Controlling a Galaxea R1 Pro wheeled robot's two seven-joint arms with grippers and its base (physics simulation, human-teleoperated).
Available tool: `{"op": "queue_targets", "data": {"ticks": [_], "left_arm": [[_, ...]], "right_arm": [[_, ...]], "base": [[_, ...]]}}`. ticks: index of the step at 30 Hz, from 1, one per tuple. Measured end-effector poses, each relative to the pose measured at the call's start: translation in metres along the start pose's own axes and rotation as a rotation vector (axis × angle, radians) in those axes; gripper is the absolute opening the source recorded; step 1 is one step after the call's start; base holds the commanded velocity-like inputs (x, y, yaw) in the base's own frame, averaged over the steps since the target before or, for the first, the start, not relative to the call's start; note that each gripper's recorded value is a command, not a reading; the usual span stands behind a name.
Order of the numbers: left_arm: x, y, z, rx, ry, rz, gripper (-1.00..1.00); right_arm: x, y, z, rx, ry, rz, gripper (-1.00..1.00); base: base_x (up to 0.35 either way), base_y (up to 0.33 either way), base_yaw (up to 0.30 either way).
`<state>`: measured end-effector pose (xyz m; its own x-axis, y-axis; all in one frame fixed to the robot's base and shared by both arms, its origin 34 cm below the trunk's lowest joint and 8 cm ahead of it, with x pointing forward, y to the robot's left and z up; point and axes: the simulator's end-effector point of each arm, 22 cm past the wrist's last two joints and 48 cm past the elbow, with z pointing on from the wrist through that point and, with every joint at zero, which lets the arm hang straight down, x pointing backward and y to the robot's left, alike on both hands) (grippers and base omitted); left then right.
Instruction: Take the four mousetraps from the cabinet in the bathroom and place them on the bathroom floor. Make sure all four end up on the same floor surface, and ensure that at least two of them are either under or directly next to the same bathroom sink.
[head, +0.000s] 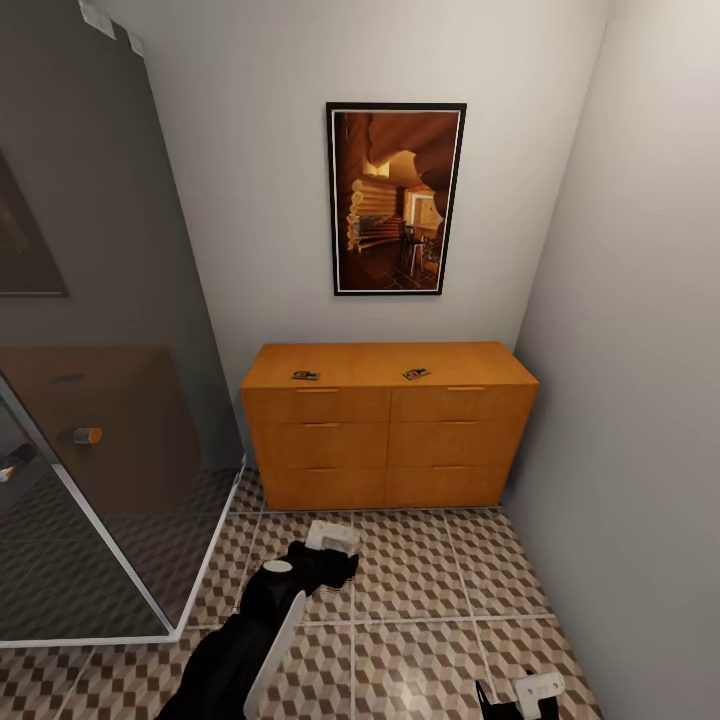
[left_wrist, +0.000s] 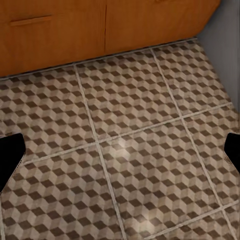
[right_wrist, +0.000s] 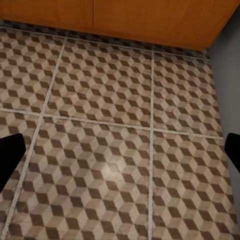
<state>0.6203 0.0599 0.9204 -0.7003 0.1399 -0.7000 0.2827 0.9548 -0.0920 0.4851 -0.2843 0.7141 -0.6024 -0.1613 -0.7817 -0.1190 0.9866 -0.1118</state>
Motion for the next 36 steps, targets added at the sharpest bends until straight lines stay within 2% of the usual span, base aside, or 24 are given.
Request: {"op": "queue_targets", "data": {"ticks": [4, 10, 19, 26, 31, 36], "left_arm": [[-0.026, 0.001, -0.007, -0.001, -0.020, 0.011, 1.00], [-0.080, 0.009, -0.018, -0.018, -0.016, 0.052, 1.00], [-0.173, 0.021, -0.037, -0.051, -0.090, 0.103, 1.00], [-0.233, 0.033, -0.043, -0.085, -0.127, 0.134, 1.00], [-0.269, 0.040, -0.049, -0.107, -0.151, 0.149, 1.00], [-0.303, 0.041, -0.064, -0.115, -0.201, 0.159, 1.00]], "right_arm": [[0.000, 0.000, 0.000, -0.001, -0.001, 0.000, 1.00], [0.000, 0.001, 0.000, -0.002, -0.001, -0.001, 1.00], [0.000, 0.001, 0.000, -0.003, 0.001, 0.000, 1.00], [0.000, 0.001, 0.000, -0.004, 0.001, -0.002, 1.00], [0.000, 0.001, 0.000, -0.004, 0.001, -0.002, 1.00], [0.000, 0.001, 0.000, -0.002, 0.001, -0.001, 1.00]], "base": [[0.000, 0.000, 0.000], [0.000, 0.000, 0.000], [0.000, 0.000, 0.000], [0.000, 0.000, 0.000], [0.000, 0.000, 0.000], [0.000, 0.000, 0.000]]}}
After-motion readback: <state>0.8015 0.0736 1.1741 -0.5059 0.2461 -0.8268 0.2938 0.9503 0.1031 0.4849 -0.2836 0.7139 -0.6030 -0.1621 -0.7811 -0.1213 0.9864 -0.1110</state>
